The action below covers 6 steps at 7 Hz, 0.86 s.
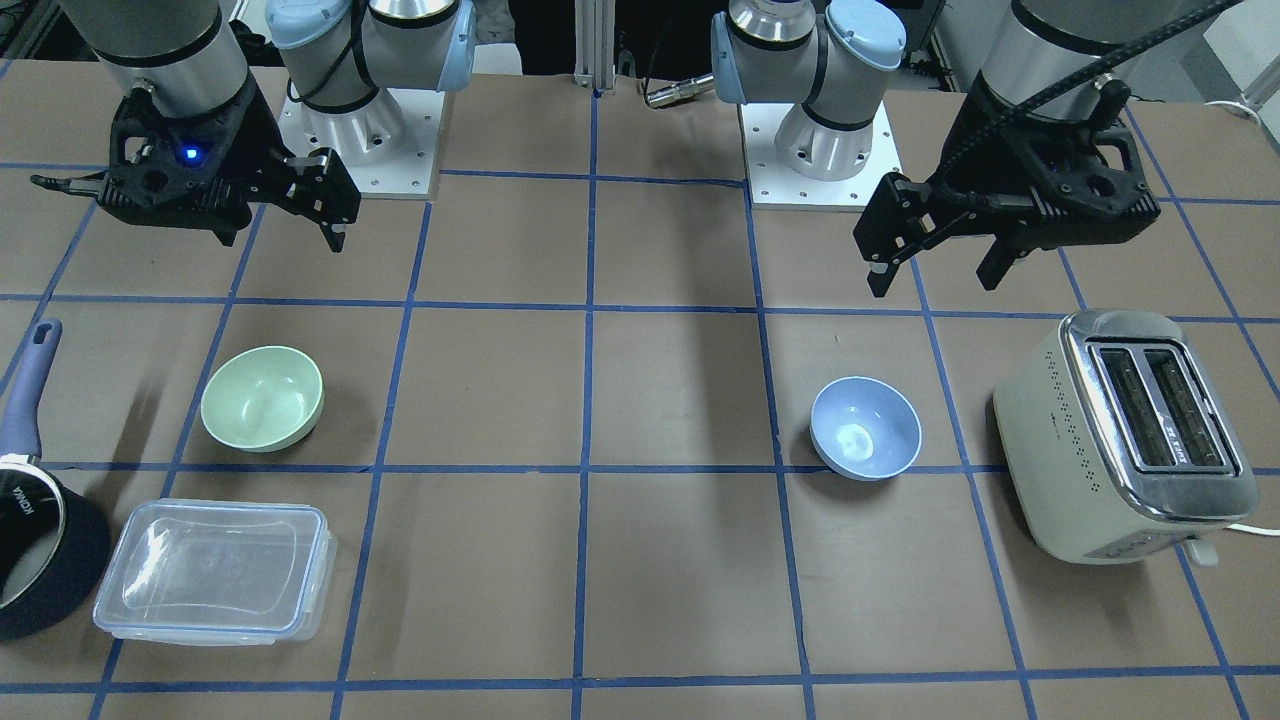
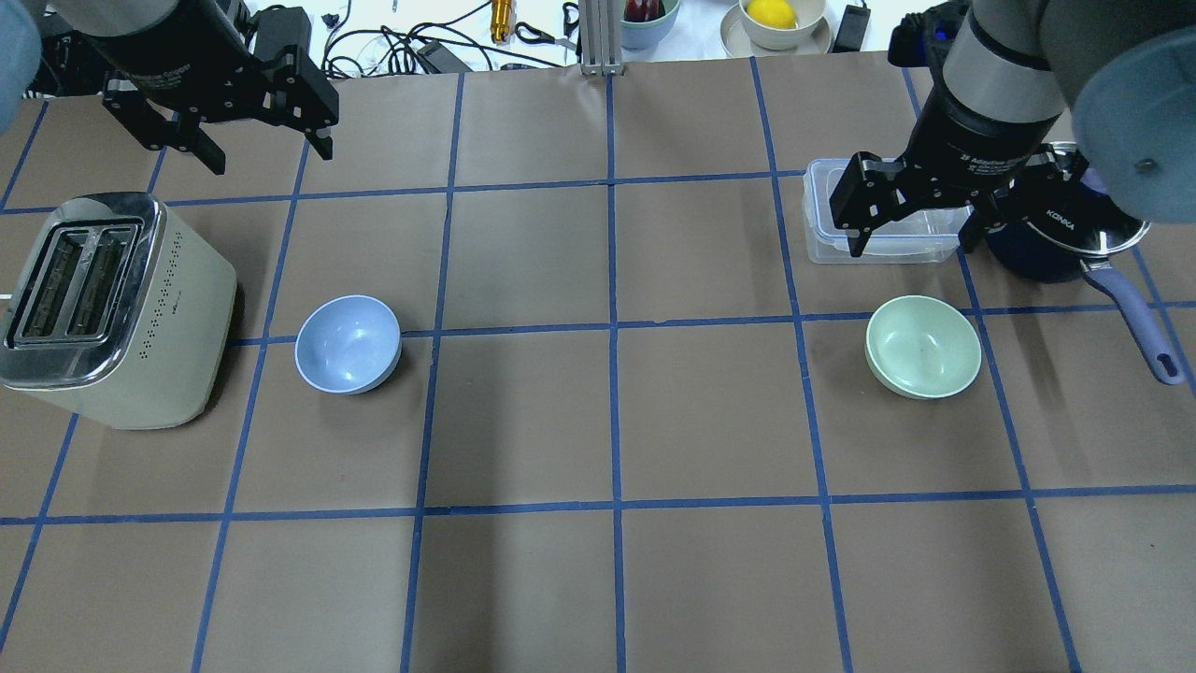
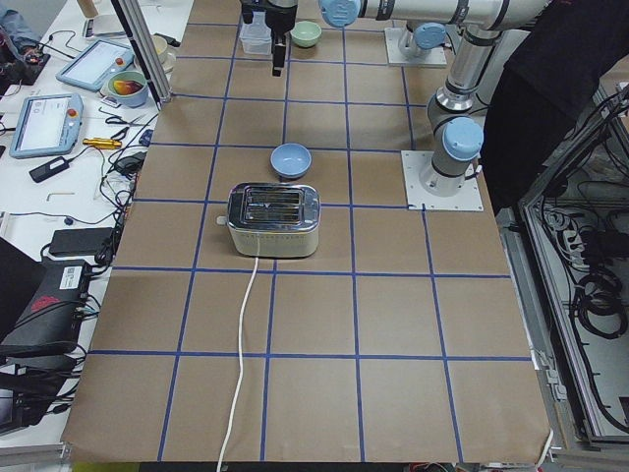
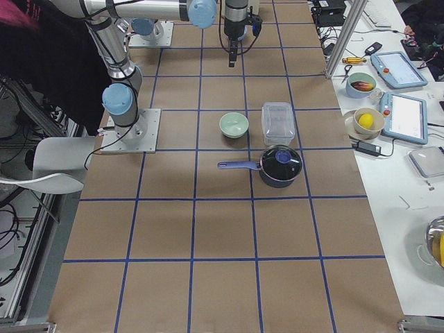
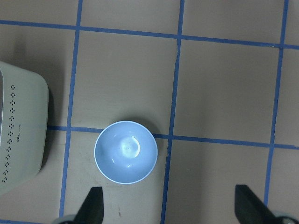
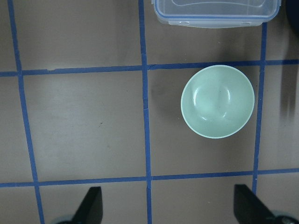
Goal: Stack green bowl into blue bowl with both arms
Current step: 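Move the left gripper toward the blue bowl while the right gripper approaches the green bowl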
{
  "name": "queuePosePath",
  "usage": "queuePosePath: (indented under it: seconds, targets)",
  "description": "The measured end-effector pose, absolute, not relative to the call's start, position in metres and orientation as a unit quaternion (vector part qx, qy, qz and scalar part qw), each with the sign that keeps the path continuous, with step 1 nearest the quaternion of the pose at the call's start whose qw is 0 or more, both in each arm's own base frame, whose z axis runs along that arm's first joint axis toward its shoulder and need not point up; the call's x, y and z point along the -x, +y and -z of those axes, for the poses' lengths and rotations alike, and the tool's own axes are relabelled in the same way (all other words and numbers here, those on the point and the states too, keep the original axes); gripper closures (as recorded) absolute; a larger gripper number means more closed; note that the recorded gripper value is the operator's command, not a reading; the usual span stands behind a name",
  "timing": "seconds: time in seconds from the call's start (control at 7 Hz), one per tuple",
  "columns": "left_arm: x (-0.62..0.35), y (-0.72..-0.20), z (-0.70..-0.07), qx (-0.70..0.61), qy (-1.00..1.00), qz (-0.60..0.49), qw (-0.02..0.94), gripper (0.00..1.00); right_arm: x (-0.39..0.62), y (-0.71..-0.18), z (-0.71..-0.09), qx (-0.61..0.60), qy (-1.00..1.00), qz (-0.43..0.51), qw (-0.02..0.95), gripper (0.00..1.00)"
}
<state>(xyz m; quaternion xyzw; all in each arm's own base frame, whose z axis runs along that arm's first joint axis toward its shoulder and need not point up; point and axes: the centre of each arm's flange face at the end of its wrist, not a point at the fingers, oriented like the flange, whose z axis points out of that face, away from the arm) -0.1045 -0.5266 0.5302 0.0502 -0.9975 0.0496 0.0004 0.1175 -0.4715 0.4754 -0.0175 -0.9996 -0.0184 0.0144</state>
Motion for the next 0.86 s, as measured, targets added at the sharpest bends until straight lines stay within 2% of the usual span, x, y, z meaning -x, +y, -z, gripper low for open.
queuePosePath:
  seconds: [0.43,0.86]
  targets:
    - [0.105,-0.528,-0.531,-0.021,-0.999,-0.044,0.001,0.0,-0.104,-0.476,-0.468,0.028,-0.999,0.026,0.02,0.0]
    - [0.106,-0.526,-0.527,-0.021,-0.999,-0.04,-0.001,0.0,-0.015,-0.496,-0.446,0.037,-0.998,0.043,0.01,0.0]
